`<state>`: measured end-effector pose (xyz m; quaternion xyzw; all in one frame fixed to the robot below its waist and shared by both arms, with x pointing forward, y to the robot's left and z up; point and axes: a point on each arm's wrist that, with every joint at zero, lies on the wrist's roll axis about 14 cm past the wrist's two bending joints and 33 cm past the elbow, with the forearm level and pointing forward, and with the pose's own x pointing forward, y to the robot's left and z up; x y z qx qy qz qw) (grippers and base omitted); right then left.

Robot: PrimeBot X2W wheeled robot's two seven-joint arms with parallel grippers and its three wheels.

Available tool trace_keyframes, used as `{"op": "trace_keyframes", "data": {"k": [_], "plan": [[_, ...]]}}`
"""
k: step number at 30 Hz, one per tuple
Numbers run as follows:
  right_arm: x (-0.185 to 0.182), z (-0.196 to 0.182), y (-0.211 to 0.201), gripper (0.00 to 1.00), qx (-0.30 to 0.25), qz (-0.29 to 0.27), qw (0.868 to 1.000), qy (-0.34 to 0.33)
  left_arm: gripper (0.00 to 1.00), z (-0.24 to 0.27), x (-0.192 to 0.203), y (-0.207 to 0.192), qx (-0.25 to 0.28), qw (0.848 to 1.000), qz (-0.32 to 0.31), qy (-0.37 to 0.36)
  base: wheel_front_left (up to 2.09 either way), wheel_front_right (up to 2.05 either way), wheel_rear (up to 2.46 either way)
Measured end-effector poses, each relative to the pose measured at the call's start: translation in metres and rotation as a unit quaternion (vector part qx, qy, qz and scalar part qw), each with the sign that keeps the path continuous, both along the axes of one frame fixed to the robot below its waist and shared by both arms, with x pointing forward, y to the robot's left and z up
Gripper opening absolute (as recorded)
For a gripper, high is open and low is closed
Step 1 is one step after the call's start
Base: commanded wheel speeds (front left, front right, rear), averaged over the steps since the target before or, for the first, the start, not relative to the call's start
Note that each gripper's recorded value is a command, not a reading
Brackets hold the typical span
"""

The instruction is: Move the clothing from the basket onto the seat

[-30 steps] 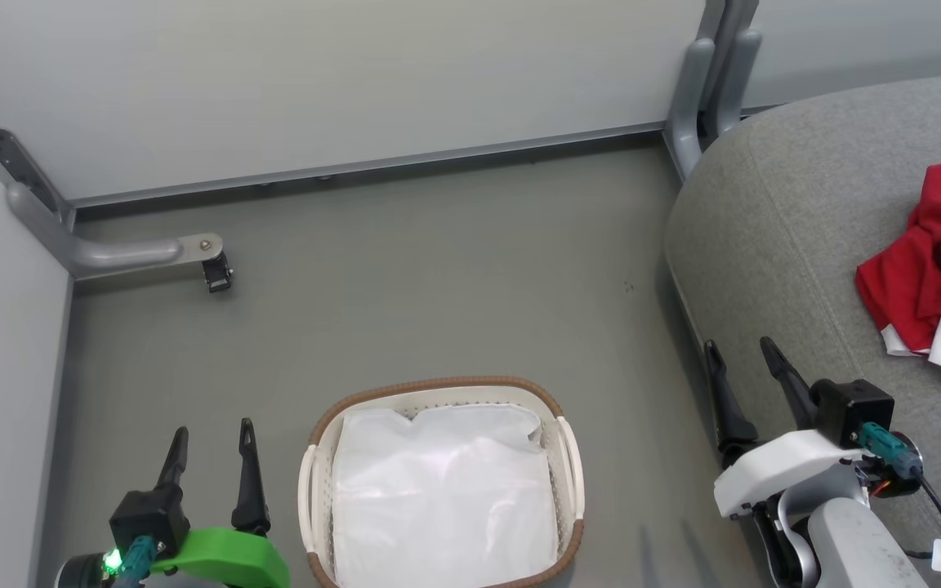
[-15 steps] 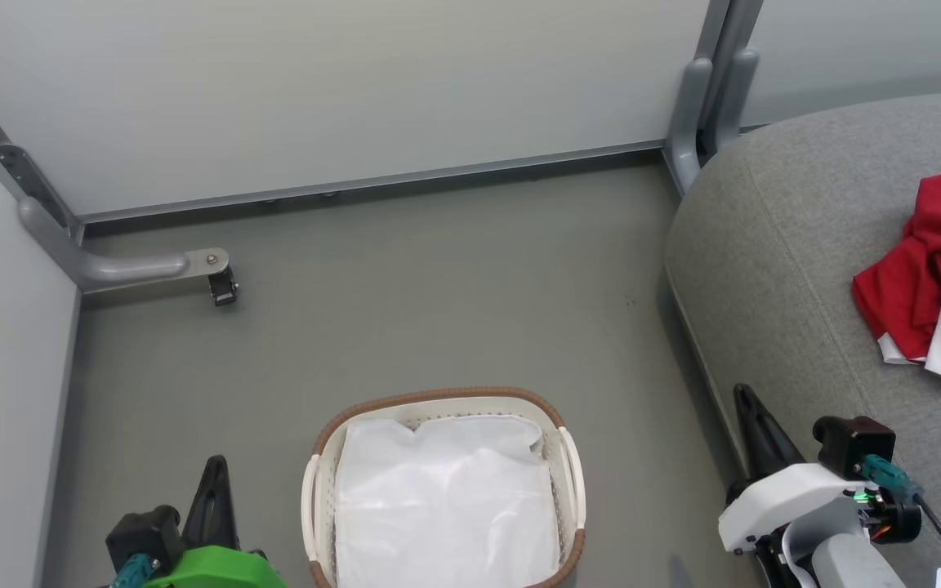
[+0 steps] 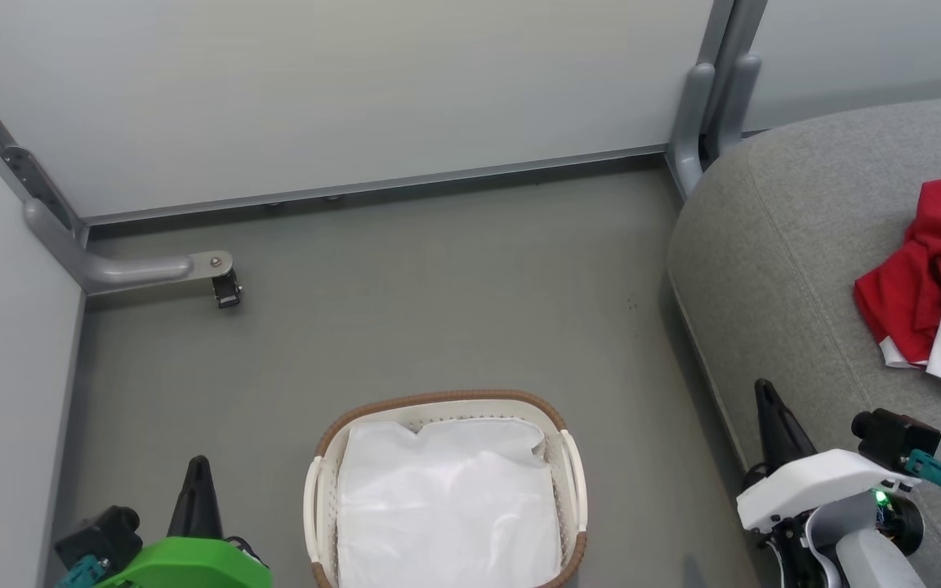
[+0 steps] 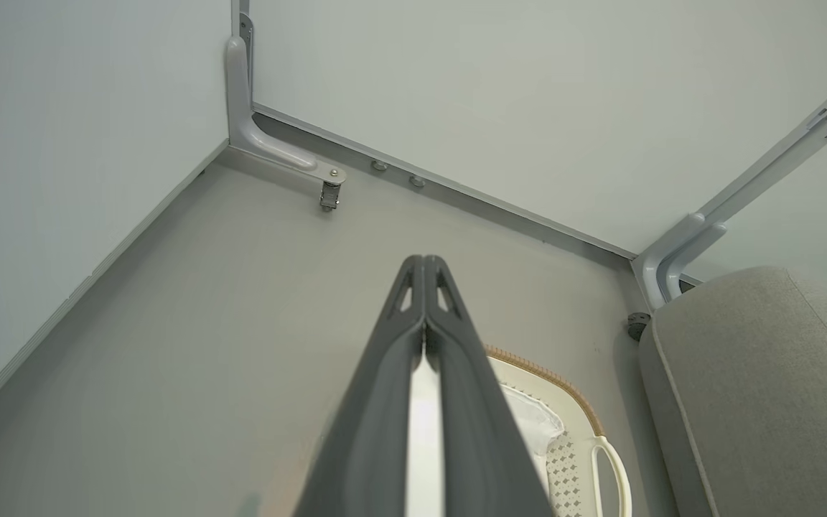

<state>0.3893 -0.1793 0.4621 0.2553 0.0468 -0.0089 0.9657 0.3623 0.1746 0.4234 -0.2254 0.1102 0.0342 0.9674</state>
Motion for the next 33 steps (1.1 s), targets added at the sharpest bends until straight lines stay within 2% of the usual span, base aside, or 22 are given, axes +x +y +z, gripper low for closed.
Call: {"op": "trace_keyframes", "data": {"k": [17,33], "plan": [[0.002,0.007,-0.009,0.00,0.121,-0.027,0.992,0.002,0.00,0.010,0.007,0.007,-0.125,0.991,0.036,-0.004,0.00,0.00,0.00],[0.000,0.010,-0.013,0.00,0.222,-0.041,0.974,0.002,0.00,0.021,0.012,0.011,-0.232,0.971,0.055,-0.015,0.00,0.00,0.00]]}}
